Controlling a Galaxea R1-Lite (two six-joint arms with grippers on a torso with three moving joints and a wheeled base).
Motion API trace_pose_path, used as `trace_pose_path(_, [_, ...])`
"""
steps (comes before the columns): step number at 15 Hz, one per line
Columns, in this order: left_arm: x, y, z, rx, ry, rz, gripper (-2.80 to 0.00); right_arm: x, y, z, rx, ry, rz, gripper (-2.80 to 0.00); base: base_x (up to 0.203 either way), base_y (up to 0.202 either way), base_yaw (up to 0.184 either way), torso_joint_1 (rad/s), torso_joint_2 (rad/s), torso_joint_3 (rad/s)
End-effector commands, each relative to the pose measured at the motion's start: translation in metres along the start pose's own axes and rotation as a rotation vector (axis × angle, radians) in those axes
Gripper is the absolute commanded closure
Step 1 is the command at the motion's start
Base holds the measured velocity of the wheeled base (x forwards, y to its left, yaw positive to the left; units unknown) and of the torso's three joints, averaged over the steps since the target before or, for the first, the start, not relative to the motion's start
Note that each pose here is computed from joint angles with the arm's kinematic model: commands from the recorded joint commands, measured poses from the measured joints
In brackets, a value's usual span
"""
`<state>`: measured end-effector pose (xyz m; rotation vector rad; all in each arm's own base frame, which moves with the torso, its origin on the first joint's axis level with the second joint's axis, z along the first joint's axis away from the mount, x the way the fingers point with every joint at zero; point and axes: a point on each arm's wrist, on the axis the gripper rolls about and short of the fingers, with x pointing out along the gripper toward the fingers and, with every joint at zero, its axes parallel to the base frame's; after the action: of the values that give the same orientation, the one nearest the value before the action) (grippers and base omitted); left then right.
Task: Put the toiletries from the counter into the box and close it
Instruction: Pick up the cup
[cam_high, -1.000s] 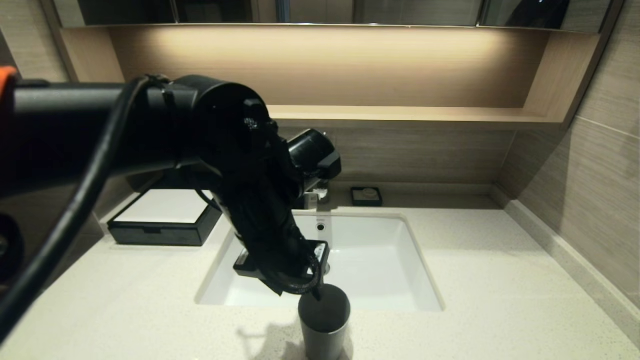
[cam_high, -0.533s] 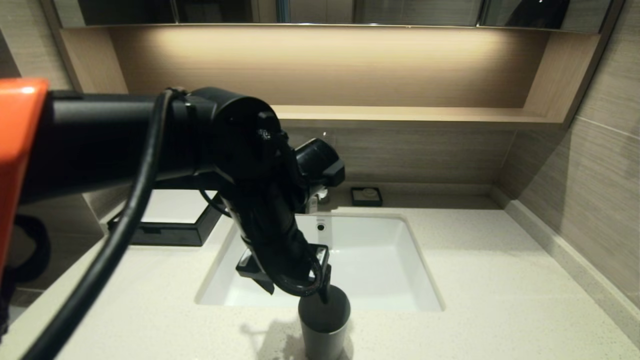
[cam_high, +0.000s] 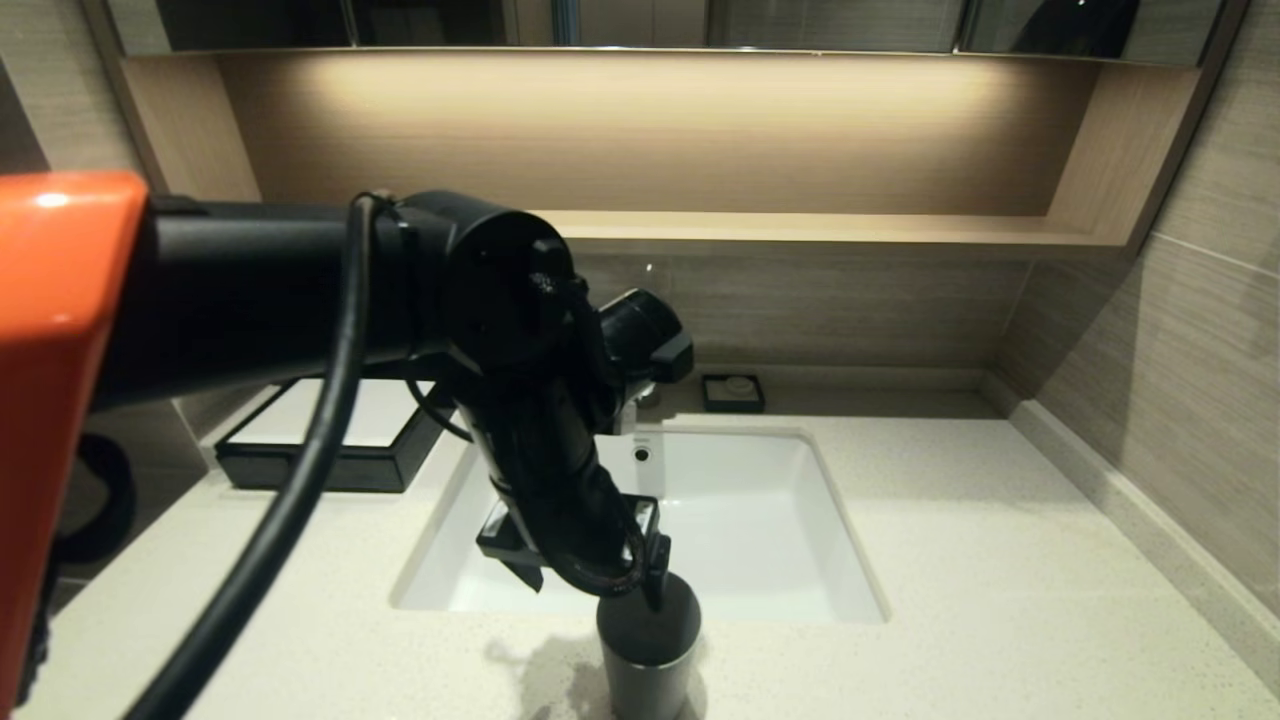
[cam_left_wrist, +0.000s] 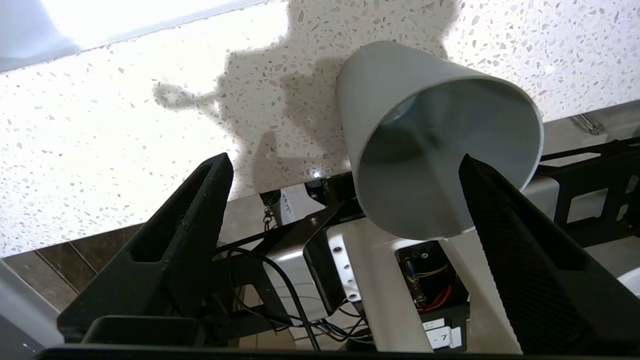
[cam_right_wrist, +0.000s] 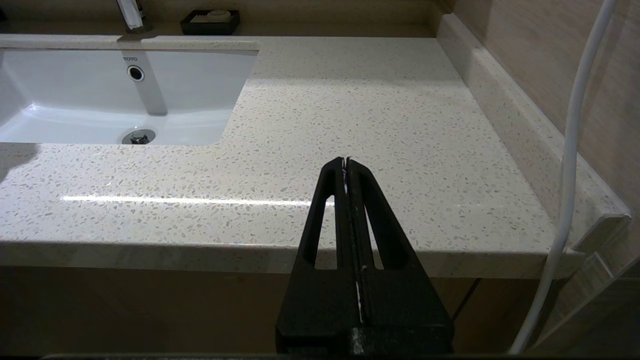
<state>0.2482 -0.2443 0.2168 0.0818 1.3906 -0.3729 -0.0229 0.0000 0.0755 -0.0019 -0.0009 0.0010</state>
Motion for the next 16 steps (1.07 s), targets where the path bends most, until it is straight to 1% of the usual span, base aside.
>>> trace_pose_path(1, [0.003, 0.002, 0.001, -0.009, 0.012, 0.009, -2.80, 0.000, 0.000, 0.000, 0.000, 0.002, 0.001, 0.00, 0.000, 0.000, 0.000, 0.000, 0.00, 0.000])
trace_pose_path(3, [0.003, 0.003, 0.001, -0.011, 0.020, 0.014, -2.80, 0.000, 0.000, 0.000, 0.000, 0.002, 0.001, 0.00, 0.000, 0.000, 0.000, 0.000, 0.00, 0.000])
trace_pose_path(7, [0.007, 0.004, 0.001, -0.011, 0.019, 0.062, -2.80, 0.000, 0.000, 0.000, 0.000, 0.002, 0.001, 0.00, 0.000, 0.000, 0.000, 0.000, 0.00, 0.000])
trace_pose_path(16, [0.013, 0.008, 0.005, -0.023, 0.038, 0.076, -2.80, 0.000, 0.000, 0.000, 0.000, 0.002, 0.001, 0.00, 0.000, 0.000, 0.000, 0.000, 0.00, 0.000])
